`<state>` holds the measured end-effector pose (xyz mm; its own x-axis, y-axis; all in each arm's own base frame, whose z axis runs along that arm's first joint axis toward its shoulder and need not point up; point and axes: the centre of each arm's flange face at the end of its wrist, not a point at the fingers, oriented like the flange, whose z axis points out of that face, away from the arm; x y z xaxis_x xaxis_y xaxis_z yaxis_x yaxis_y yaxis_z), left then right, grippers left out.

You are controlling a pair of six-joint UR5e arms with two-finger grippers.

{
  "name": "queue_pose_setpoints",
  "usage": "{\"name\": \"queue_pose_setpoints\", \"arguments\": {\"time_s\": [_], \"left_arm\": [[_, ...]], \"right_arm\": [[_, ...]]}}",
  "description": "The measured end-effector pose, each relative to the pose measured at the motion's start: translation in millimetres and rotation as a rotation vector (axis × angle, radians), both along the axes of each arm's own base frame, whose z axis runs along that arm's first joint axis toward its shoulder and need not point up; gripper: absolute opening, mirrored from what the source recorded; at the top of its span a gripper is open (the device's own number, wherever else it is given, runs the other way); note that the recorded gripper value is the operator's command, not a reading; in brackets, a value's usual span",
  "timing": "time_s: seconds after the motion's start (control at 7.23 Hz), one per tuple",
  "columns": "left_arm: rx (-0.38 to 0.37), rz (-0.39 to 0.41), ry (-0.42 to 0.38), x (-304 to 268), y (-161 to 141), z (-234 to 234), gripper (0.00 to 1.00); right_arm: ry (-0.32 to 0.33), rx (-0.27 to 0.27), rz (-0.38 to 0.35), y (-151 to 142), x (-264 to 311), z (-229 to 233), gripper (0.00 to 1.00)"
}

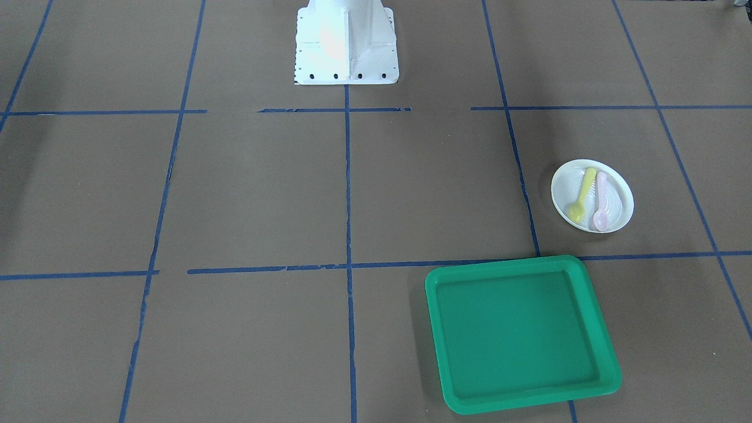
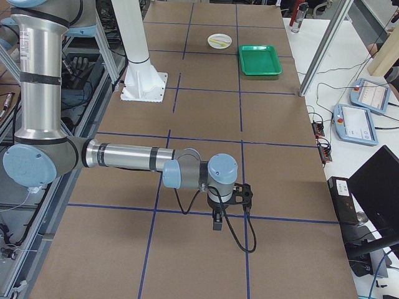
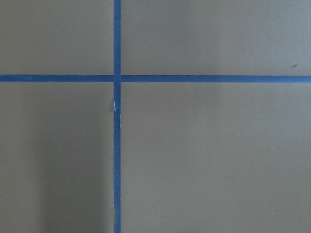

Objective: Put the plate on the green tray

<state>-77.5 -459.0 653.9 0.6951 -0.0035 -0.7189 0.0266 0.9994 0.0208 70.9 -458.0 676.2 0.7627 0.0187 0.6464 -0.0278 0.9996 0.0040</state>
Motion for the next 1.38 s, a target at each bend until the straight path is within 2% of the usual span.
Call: {"name": "queue_pose_setpoints", "arguments": {"time_s": [0.55, 0.83, 0.97, 1.38], "left_arm": [[0.052, 0.004, 0.005, 3, -14, -20, 1.00], [0.052, -0.030, 0.014, 10, -25, -35, 1.00], [0.040, -0.051, 0.023, 32, -34, -45, 1.00], [0.072, 0.000, 0.067, 140, -46, -59, 1.00]], "right_arm": [[0.000, 0.000, 0.000, 0, 0, 0, 1.00], [0.000, 0.000, 0.000, 0, 0, 0, 1.00], [0.000, 0.000, 0.000, 0, 0, 0, 1.00], [0.000, 0.000, 0.000, 0, 0, 0, 1.00]]}}
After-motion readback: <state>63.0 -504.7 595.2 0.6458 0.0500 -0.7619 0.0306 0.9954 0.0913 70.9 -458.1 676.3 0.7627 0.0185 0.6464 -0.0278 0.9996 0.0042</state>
